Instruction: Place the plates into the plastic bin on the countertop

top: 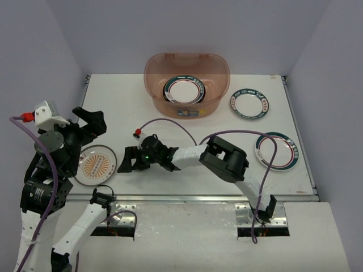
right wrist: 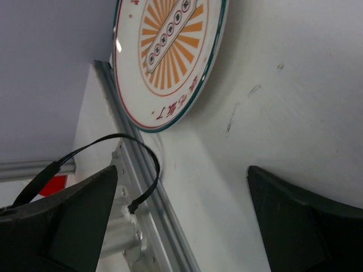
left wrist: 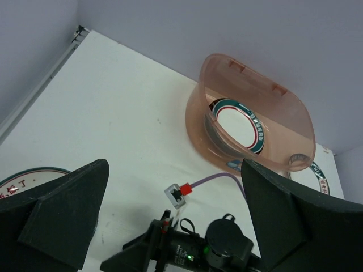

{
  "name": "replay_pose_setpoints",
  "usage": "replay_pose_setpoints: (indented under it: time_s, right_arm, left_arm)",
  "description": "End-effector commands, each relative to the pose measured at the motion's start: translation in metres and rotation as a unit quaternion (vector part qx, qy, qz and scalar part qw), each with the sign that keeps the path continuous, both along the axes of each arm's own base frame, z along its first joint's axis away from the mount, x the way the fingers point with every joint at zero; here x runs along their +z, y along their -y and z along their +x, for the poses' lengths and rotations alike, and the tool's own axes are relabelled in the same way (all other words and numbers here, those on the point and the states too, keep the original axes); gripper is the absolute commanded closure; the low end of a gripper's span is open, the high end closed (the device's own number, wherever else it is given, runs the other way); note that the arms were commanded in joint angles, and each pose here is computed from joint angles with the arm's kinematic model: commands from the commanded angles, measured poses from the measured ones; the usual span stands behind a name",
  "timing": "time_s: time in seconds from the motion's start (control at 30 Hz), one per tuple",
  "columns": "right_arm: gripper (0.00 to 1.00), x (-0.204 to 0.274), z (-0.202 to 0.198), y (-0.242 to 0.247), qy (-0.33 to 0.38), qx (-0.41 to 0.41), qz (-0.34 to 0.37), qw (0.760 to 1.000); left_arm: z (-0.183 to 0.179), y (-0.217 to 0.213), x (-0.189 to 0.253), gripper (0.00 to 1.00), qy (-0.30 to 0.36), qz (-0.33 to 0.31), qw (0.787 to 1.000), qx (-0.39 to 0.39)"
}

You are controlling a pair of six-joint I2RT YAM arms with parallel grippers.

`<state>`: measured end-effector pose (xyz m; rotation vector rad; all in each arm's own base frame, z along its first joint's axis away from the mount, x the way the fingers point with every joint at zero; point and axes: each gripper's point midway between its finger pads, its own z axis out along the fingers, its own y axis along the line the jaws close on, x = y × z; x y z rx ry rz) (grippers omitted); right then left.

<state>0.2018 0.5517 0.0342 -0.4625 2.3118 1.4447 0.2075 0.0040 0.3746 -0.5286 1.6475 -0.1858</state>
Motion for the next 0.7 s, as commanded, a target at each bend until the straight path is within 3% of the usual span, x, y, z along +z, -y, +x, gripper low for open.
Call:
replay_pose_setpoints:
  time_s: [0.0,0.17,0.33,0.4,0.47,0.6,0.67]
  right_arm:
    - [0.1,-0.004,0.024,-0.035,-0.034,-0.052,0.025,0.998]
    - [0.25,-0.053,0.033,-0.043,-0.108,-0.098,-0.032,0.989]
    - [0.48,-0.082,0.032,-0.048,-0.172,-0.126,-0.056,0.975]
    - [0.66,-0.087,0.032,-0.048,-0.186,-0.13,-0.057,0.972]
    - [0.99,-0.09,0.033,-0.049,-0.188,-0.129,-0.045,0.973]
    - [1.0,-0.065,0.031,-0.045,-0.169,-0.122,-0.012,0.978]
    - [1.0,-0.025,0.03,-0.04,-0.127,-0.106,0.016,0.986]
  left_arm:
    - [-0.009,-0.001,0.003,0.0,0.012,0.013,1.0,-0.01]
    - [-0.003,0.003,-0.014,0.0,-0.006,0.019,1.0,-0.017]
    - [-0.002,0.005,-0.018,0.0,-0.009,0.018,1.0,-0.023]
    - [-0.002,0.005,-0.016,0.0,-0.006,0.018,1.0,-0.022]
    - [-0.003,0.003,-0.015,0.0,-0.005,0.02,1.0,-0.018]
    - [-0.002,0.001,-0.02,0.0,-0.011,0.026,1.0,-0.013]
    - [0.001,0.0,-0.029,0.0,-0.02,0.032,0.999,-0.01]
